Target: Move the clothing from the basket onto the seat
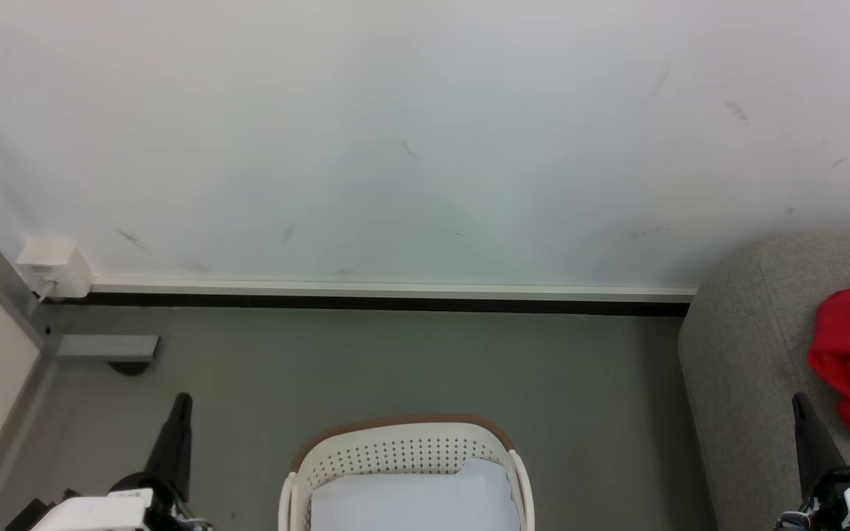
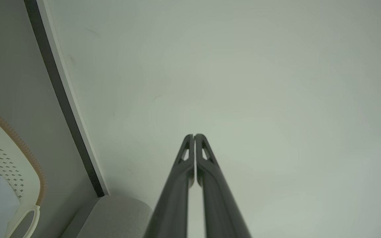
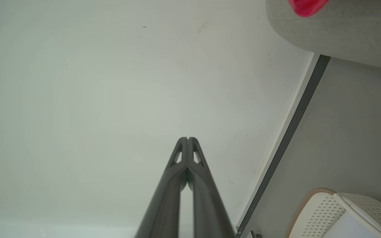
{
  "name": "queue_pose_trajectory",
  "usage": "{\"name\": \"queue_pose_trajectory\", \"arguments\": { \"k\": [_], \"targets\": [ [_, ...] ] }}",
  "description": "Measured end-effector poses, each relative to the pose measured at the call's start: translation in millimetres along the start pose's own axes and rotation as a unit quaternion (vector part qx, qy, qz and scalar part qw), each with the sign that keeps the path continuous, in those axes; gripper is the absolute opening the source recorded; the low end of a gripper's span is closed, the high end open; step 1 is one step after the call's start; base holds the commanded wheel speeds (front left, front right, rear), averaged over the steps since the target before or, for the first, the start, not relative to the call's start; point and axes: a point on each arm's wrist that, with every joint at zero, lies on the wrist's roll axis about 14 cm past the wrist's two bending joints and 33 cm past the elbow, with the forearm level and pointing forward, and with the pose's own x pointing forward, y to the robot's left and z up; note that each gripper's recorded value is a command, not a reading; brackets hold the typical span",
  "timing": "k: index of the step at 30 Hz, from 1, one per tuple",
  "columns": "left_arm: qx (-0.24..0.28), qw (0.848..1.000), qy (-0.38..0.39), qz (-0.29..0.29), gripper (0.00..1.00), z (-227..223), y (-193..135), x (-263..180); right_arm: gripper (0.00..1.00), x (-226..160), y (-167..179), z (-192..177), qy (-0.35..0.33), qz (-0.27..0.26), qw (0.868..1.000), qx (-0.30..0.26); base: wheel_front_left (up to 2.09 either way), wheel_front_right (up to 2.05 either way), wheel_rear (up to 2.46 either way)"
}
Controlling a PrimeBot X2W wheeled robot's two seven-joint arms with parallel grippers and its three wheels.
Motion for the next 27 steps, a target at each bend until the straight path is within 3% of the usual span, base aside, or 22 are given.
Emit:
{"name": "queue_pose_trajectory", "arguments": {
  "k": [27],
  "targets": [
    [0.000, 1.000, 0.000, -0.001, 0.00, 0.0, -0.2, 0.1, 0.00, 0.0, 0.0, -0.6, 0.002, 0.000, 1.000, 0.001, 0.00, 0.00, 0.00]
  ]
}}
